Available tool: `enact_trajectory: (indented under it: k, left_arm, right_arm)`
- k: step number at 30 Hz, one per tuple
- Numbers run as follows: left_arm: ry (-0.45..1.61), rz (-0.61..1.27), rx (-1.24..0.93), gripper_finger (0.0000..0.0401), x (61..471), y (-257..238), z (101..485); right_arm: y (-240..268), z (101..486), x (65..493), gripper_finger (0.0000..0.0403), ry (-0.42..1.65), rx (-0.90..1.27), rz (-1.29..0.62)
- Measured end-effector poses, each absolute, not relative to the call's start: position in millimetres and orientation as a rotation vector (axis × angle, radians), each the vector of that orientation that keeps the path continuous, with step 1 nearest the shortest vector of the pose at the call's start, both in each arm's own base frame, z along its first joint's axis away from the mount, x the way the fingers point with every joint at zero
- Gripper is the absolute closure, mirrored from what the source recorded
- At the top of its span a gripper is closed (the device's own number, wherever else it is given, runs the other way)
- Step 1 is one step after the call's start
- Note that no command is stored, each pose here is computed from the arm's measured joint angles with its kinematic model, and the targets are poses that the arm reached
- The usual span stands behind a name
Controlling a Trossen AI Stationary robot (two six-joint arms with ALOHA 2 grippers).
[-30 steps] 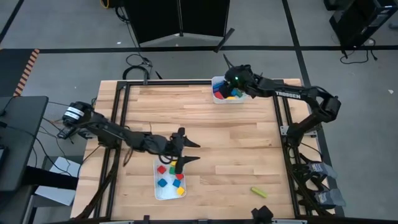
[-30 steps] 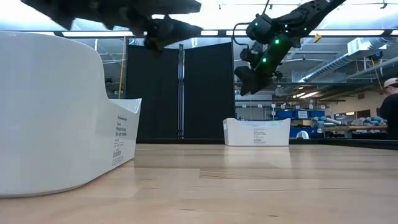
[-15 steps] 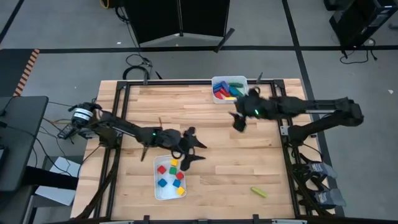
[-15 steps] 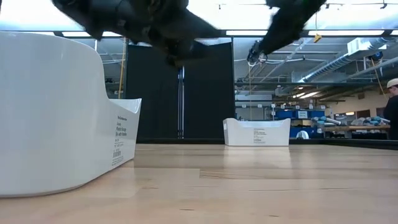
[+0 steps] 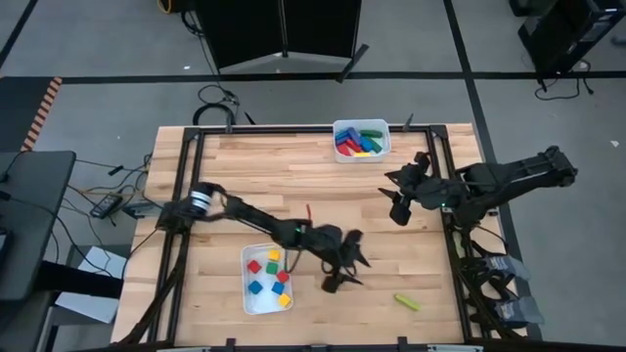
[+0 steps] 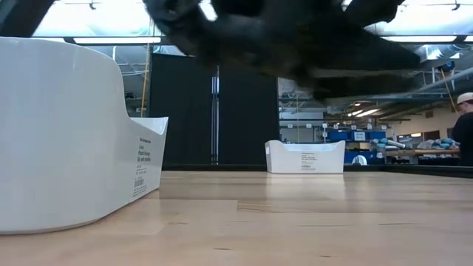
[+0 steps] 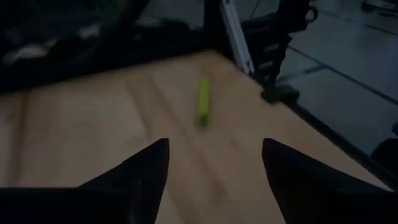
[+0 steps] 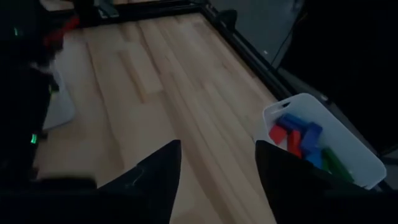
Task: Sort blocks by size
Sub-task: Put the green large block into the top white bin
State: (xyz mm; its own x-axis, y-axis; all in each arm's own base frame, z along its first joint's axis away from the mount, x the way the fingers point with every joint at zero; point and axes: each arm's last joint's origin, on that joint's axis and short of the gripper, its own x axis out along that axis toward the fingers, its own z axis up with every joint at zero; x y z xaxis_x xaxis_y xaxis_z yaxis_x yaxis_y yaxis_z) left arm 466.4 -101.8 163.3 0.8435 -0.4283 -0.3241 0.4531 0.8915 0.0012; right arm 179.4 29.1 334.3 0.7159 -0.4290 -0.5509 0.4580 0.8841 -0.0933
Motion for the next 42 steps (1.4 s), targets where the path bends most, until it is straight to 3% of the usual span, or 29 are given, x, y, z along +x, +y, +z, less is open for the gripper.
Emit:
enact_trajectory:
  k: [8,14,30,42]
  left_arm:
    - [0.316,-0.524,0.126,0.0078,516,-123,127]
    - [0.313,-0.542,0.133,0.0069,543,-132,107]
    - [0.248,-0.599,0.103,0.0076,583,-144,83]
    - [0.211,-0.574,0.113,0.0150,583,-155,65]
  right_arm:
    - [30,335,177,0.0192,0.600,0.033,-0.480]
    - [31,334,180,0.0192,0.606,0.013,-0.470]
    - [32,335,179,0.0196,0.609,-0.022,-0.449]
    - [33,336,180,0.0199,0.592,-0.025,-0.444]
